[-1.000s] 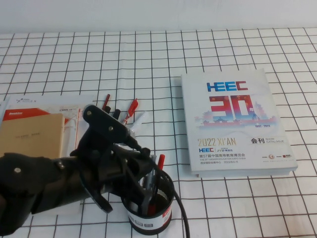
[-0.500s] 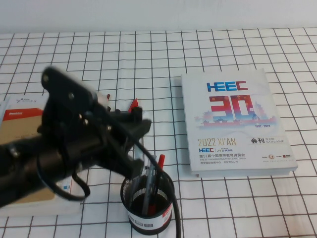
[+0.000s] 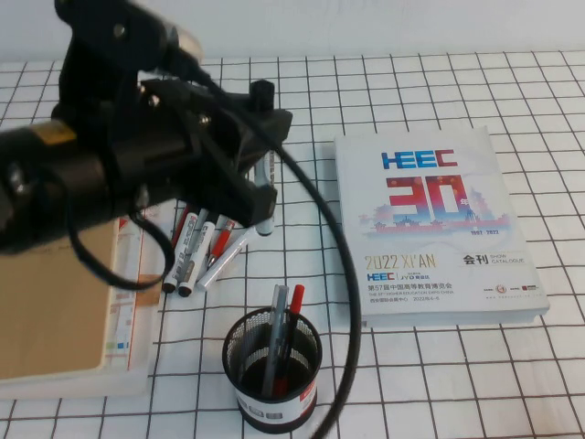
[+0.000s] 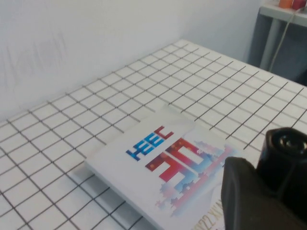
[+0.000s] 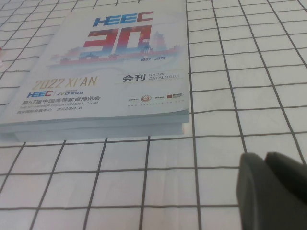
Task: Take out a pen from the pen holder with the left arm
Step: 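Take a marker out of the pen holder and lay it on the table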
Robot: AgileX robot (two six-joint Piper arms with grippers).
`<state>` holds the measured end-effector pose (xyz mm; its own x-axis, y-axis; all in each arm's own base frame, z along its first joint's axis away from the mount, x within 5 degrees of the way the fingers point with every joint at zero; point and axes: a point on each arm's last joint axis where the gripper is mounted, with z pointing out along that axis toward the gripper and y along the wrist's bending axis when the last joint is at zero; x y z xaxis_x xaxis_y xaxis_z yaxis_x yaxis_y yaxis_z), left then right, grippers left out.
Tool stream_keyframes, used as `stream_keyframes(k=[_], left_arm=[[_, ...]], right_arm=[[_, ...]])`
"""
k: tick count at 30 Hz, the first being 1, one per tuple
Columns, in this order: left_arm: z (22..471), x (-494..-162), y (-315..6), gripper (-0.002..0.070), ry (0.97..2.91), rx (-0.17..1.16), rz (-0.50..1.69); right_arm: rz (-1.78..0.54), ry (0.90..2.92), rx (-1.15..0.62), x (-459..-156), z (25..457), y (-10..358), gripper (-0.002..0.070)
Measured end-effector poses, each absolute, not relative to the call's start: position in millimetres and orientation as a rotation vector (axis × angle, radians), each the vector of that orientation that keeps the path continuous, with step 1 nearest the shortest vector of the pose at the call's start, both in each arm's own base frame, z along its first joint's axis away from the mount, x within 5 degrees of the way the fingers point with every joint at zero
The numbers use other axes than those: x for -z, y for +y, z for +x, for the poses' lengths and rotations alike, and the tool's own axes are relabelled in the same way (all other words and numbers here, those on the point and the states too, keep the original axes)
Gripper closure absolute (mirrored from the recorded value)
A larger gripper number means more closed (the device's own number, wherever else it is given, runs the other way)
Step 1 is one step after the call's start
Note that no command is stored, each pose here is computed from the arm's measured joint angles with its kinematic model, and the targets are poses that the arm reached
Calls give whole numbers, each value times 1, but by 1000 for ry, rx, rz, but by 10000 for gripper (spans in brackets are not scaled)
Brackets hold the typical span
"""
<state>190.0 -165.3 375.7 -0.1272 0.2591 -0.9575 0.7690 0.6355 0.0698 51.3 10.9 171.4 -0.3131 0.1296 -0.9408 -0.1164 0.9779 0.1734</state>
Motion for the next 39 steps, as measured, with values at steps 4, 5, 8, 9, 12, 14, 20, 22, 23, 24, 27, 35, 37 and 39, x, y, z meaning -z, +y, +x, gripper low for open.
stream_keyframes(k=[4,5,8,9,12,14,20,22,23,24,27,35,37,39], left_arm=[[210,-382,-161,568,1807,502,838],[216,-383,-159,568,1838,485,833],[230,-385,-154,568,1909,434,828],[234,-386,-153,568,1933,419,825],[247,-390,-152,568,2026,391,809],[258,-389,-153,568,2109,357,816],[291,-374,-168,568,2396,307,856],[304,-363,-175,568,2481,295,887],[310,-356,-178,568,2518,288,900],[316,-350,-181,568,2550,280,911],[333,-333,-188,568,2608,246,935],[360,-301,-201,568,2652,223,967],[365,-289,-205,568,2665,222,976],[370,-277,-207,568,2683,221,988]], right_arm=[[10,1873,-245,-171,51,11,691],[10,1873,-245,-171,51,11,691],[10,1873,-245,-171,51,11,691],[10,1873,-245,-171,51,11,691],[10,1873,-245,-171,51,11,691],[10,1873,-245,-171,51,11,691],[10,1873,-245,-171,51,11,691],[10,1873,-245,-171,51,11,691],[10,1873,-245,-171,51,11,691],[10,1873,-245,-171,51,11,691],[10,1873,-245,-171,51,11,691],[10,1873,-245,-171,51,11,691],[10,1873,-245,-171,51,11,691],[10,1873,-245,-171,51,11,691]])
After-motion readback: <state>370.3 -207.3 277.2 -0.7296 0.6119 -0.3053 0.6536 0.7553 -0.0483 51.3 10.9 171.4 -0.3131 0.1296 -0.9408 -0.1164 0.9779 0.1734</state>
